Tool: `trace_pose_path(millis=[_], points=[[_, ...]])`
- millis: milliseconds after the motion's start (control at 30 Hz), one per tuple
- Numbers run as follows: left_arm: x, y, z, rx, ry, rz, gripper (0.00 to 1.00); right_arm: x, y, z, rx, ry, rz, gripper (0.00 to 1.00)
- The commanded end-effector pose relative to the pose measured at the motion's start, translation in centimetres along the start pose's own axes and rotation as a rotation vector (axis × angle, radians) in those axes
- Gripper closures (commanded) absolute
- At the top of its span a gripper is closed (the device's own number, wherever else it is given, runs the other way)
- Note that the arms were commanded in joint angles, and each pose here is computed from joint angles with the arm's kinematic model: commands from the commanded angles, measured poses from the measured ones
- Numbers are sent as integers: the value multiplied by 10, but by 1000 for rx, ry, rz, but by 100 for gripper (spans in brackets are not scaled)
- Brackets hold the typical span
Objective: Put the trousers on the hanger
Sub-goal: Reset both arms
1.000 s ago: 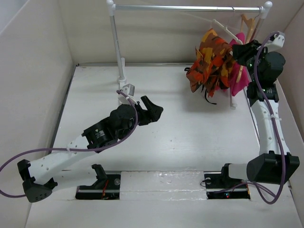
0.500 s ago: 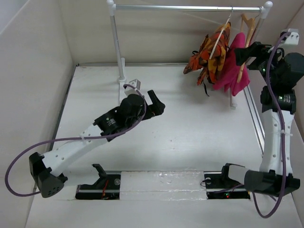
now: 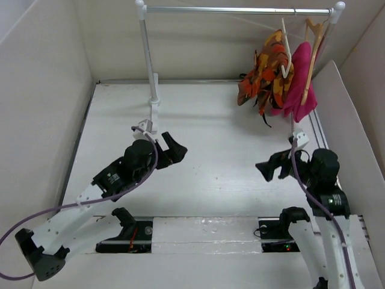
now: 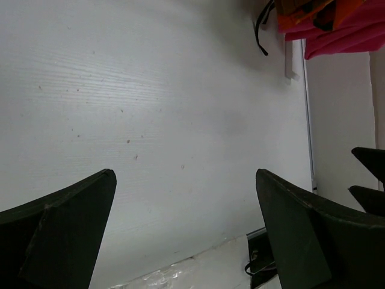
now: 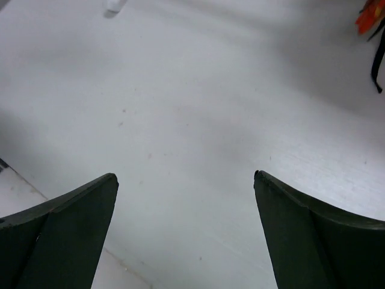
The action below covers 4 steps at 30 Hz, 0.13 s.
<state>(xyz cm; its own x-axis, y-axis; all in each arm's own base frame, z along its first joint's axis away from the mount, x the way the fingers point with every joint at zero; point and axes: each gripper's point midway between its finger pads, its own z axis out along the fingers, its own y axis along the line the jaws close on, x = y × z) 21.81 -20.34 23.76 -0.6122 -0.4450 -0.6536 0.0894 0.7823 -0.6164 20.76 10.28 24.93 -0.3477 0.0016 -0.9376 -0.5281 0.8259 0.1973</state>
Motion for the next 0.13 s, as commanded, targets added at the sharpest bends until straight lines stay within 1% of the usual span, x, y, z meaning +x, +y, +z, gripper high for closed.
trace_pose_path(millis=[0, 67, 100], points=[[27, 20, -1, -12, 62, -15, 1, 33, 5, -22, 36, 49, -31, 0], [32, 12, -2, 48, 77, -34, 1, 39, 11, -25, 19, 36, -28, 0], [35, 13, 0, 50, 82, -43, 1, 40, 12, -24, 11, 39, -26, 0]])
